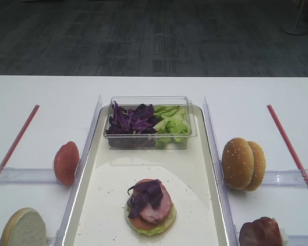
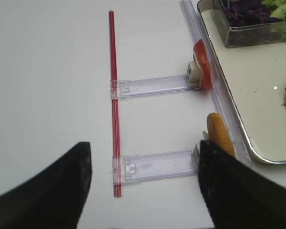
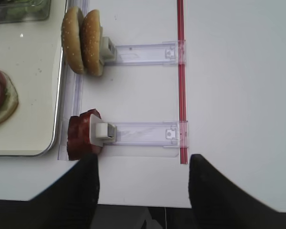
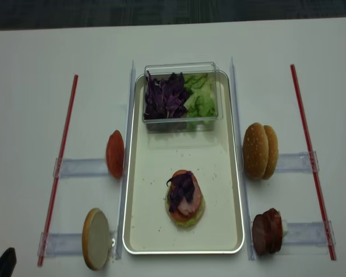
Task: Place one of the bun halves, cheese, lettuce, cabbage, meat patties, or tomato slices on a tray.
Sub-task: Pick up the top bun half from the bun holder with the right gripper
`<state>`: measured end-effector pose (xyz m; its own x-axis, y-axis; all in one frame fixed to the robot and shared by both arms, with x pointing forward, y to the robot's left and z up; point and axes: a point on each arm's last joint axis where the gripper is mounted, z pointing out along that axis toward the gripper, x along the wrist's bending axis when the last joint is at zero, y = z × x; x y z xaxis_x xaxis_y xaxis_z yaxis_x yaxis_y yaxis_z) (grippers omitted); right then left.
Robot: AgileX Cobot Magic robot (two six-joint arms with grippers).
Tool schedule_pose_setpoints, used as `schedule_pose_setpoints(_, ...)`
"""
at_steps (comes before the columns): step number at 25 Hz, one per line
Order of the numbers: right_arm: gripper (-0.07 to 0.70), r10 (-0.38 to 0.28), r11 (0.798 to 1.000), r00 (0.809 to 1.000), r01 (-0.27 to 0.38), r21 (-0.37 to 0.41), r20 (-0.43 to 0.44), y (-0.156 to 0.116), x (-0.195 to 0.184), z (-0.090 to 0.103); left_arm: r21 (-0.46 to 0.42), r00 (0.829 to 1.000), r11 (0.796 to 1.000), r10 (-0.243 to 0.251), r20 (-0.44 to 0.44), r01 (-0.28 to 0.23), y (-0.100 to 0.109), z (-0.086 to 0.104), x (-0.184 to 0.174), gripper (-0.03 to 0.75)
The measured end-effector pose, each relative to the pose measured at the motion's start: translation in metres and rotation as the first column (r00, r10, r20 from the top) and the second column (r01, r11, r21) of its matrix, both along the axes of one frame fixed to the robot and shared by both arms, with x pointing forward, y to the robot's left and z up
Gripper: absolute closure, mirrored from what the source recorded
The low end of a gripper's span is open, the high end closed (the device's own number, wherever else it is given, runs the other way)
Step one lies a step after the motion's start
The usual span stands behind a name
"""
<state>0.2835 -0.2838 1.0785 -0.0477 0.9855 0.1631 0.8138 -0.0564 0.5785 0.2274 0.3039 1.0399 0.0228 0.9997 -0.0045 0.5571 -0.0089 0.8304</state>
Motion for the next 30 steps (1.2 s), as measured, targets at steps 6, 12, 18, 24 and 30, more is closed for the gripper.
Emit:
schedule_pose_setpoints(6, 0.186, 0.009, 0.999, 0.994, -0.005, 0.032, -0.112, 0.002, 0.024, -0.002, -0.001, 1.0, 1.0, 0.001, 0.0, -0.001, 0.0, 0.0, 0.0, 0.275)
schedule_pose_setpoints(12, 0.186, 0.018, 0.999, 0.971, -0.006, 0.053, -0.24, 0.003, 0.049, -0.012, 0.001, 1.0, 1.0, 0.002, 0.0, -0.002, 0.0, 0.0, 0.0, 0.275)
schedule_pose_setpoints(18, 0.186, 0.026, 0.998, 0.94, -0.005, 0.06, -0.34, 0.003, 0.07, -0.023, -0.001, 1.0, 1.0, 0.003, 0.0, -0.003, 0.0, 0.0, 0.0, 0.275)
schedule_pose_setpoints(24, 0.186, 0.034, 0.998, 0.925, -0.013, 0.06, -0.379, 0.002, 0.09, -0.021, -0.002, 1.0, 1.0, 0.004, 0.0, -0.004, 0.0, 0.0, 0.0, 0.275)
schedule_pose_setpoints(30, 0.186, 0.044, 0.998, 0.92, -0.023, 0.057, -0.39, 0.001, 0.112, -0.014, -0.002, 1.0, 1.0, 0.004, 0.0, -0.004, 0.0, 0.0, 0.0, 0.275)
